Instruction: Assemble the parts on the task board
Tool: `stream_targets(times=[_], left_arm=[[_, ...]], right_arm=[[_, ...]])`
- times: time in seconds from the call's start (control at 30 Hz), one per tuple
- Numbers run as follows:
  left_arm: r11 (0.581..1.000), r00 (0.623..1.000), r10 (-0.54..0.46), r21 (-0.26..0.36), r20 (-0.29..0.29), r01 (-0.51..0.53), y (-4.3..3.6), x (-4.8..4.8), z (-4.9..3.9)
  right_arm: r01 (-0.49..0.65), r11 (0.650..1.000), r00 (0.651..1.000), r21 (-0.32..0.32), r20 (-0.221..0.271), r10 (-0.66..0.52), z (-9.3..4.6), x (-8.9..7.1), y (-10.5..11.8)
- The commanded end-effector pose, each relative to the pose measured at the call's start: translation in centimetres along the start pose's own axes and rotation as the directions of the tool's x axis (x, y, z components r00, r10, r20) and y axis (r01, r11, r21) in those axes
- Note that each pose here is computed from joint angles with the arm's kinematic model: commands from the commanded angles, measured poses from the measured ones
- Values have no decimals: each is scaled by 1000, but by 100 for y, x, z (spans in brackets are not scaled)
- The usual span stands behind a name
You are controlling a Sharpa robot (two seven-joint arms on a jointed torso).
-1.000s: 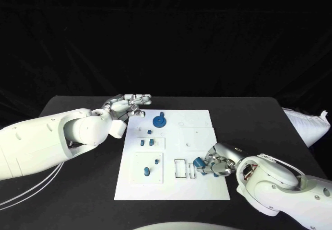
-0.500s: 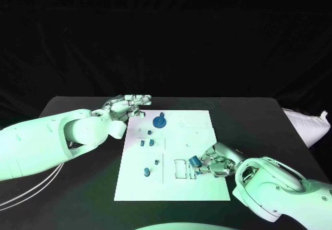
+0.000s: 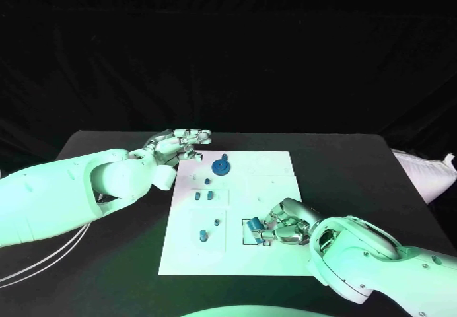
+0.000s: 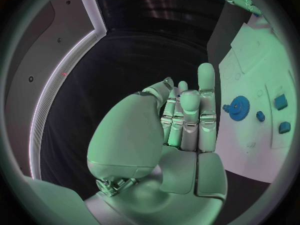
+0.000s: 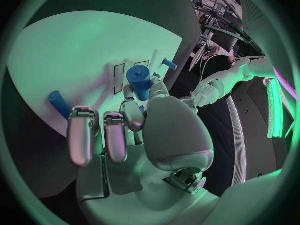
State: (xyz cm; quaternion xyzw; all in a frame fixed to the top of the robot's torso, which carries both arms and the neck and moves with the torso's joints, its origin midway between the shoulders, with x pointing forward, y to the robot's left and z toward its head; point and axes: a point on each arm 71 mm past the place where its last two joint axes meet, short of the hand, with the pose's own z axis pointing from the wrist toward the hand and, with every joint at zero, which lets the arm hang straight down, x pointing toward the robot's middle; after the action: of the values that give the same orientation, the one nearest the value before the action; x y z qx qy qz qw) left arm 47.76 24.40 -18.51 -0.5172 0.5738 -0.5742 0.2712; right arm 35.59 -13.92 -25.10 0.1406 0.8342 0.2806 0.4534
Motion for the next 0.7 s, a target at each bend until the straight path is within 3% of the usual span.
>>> stream_targets(times=[0.03,0.37,0.7], left_arm=[[1000,1000,-3,5,-24,3,-5,36,2],[1000,1000,-3,4,-24,3,-5,37,1],[1000,1000,-3,4,-25,3,-4,39,2]], right_arm=[[7,1000,999,19,-45,-6,21,40,-14],[17,1000,997,9,-72,-16,58,89,32],[43,999,998,6,-45,-43,98,67,15]])
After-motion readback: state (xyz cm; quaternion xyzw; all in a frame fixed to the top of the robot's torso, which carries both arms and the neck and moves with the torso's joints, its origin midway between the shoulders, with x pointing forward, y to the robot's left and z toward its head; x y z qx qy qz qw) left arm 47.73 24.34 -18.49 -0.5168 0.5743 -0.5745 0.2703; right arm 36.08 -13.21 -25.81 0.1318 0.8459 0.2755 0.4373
